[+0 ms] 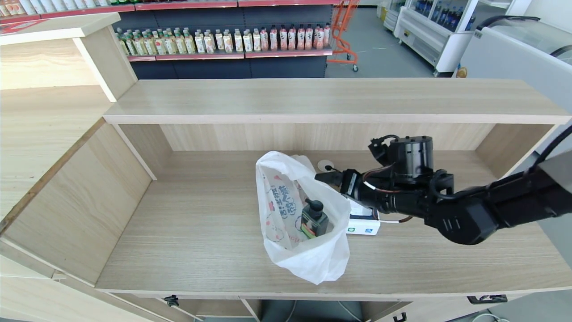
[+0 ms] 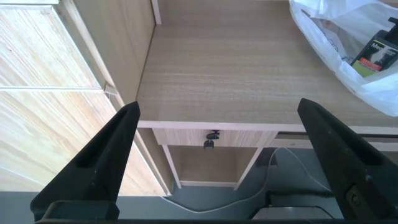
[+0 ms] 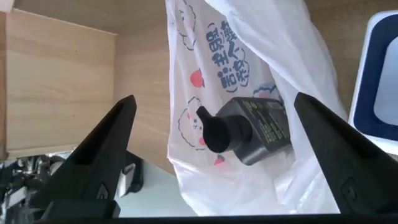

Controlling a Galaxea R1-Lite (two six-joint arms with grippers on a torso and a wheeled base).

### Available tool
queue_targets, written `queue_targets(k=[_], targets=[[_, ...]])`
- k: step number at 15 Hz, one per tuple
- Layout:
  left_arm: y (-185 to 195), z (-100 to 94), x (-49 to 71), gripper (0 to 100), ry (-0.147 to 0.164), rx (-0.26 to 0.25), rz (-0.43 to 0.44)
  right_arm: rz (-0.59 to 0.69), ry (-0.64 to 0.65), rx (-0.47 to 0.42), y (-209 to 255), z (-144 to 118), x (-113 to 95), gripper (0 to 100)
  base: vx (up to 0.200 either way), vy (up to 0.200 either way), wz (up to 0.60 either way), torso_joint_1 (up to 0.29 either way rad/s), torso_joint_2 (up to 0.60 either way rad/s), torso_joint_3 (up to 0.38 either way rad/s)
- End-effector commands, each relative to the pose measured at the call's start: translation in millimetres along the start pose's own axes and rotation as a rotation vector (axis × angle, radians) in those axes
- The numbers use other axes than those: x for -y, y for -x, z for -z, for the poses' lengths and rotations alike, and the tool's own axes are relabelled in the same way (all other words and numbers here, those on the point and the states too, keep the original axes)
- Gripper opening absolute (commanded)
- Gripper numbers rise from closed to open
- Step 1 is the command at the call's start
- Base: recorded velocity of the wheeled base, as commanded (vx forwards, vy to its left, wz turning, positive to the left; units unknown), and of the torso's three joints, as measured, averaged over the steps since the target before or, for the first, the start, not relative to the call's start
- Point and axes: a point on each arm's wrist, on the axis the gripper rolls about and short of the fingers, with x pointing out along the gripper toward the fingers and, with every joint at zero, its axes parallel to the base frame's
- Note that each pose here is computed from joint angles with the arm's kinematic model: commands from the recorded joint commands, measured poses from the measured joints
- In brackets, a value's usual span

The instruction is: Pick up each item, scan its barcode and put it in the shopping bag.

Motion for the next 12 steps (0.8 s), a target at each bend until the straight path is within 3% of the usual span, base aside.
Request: queue_targets(k=[1, 3, 4, 7, 9, 12], targets=[[0.0, 0.0, 0.0, 100, 0.0, 0.0, -0.001, -0.023, -0.051, 0.1, 52.6, -32.8, -17.5, 100, 0.0, 0.0, 0.0, 0.0, 0.0, 0.0], [0.0, 0.0, 0.0, 100, 0.0, 0.0, -0.001, 0.01, -0.01, 0.131, 104.1, -39.9, -19.4, 100, 0.0, 0.0, 0.0, 0.0, 0.0, 0.0], [0.0, 0.0, 0.0, 100, 0.0, 0.0, -0.001, 0.072, 0.096, 0.109, 128.0, -36.0, -14.2, 100, 0.0, 0.0, 0.0, 0.0, 0.0, 0.0], [0.0, 0.0, 0.0, 100, 0.0, 0.0, -0.001, 0.486, 0.568, 0.046, 197.6, -20.2, 31.4, 100, 0.0, 0.0, 0.0, 0.0, 0.0, 0.0], [0.0, 0.0, 0.0, 100, 0.0, 0.0, -0.001, 0.544, 0.616, 0.087, 226.6, -11.1, 30.8, 100, 0.0, 0.0, 0.0, 0.0, 0.0, 0.0], [0.0, 0.0, 0.0, 100, 0.0, 0.0, -0.001, 0.54, 0.58, 0.122, 244.7, 5.8, 25.5, 100, 0.0, 0.0, 0.0, 0.0, 0.0, 0.0]])
